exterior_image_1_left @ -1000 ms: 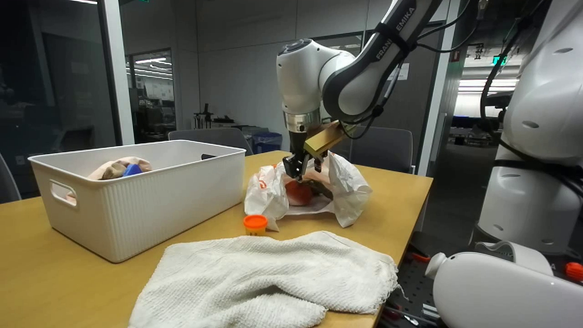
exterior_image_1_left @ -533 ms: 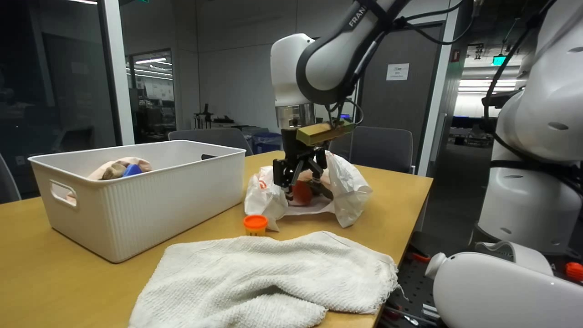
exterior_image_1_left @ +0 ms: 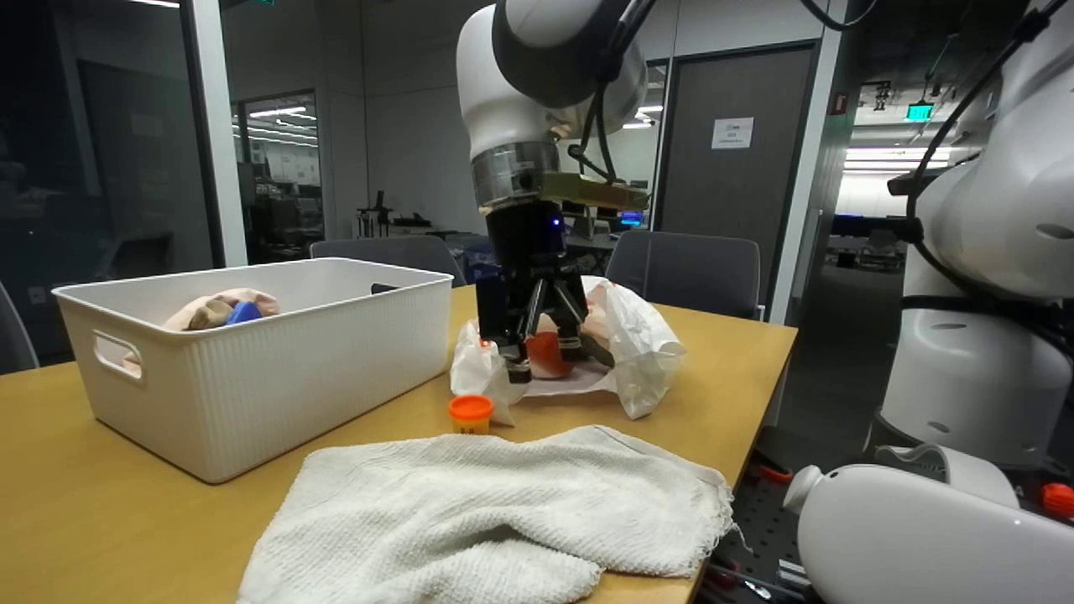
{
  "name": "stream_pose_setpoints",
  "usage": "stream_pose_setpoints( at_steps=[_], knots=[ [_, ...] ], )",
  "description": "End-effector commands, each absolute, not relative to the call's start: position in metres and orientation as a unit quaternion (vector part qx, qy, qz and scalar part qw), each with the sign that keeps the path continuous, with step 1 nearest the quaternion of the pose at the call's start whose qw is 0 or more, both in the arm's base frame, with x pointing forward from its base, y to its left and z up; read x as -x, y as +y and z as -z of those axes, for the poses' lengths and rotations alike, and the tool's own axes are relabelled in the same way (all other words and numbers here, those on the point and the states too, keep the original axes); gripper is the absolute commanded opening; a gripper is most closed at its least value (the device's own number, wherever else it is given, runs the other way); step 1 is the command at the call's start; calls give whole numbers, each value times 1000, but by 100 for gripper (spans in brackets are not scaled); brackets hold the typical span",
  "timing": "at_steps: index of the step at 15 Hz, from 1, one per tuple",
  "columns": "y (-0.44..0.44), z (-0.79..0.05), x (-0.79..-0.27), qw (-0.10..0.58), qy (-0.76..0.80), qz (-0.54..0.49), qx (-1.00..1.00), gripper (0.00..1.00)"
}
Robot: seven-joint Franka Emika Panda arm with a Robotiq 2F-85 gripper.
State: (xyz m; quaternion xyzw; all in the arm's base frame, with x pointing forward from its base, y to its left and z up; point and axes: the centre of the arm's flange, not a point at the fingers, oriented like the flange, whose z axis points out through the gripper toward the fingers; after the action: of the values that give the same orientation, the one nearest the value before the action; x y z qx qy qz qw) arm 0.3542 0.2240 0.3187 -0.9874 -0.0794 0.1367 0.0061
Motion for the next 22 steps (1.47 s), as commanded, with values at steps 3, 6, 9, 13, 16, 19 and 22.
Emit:
stream_pose_setpoints(
  at_steps=[3,6,9,13,16,19,22],
  knots=[
    [257,-303,-366,26,-134,-116,984,100],
    [267,-291,-375,46,-136,-92,985,100],
    [269,-283,-387,47,-140,-53,988,100],
    [264,-278,-395,39,-144,-28,988,100],
    [258,-271,-399,29,-149,-22,988,100],
    [252,-264,-405,16,-154,-17,988,100],
    [247,-258,-410,11,-158,-16,987,100]
  ],
)
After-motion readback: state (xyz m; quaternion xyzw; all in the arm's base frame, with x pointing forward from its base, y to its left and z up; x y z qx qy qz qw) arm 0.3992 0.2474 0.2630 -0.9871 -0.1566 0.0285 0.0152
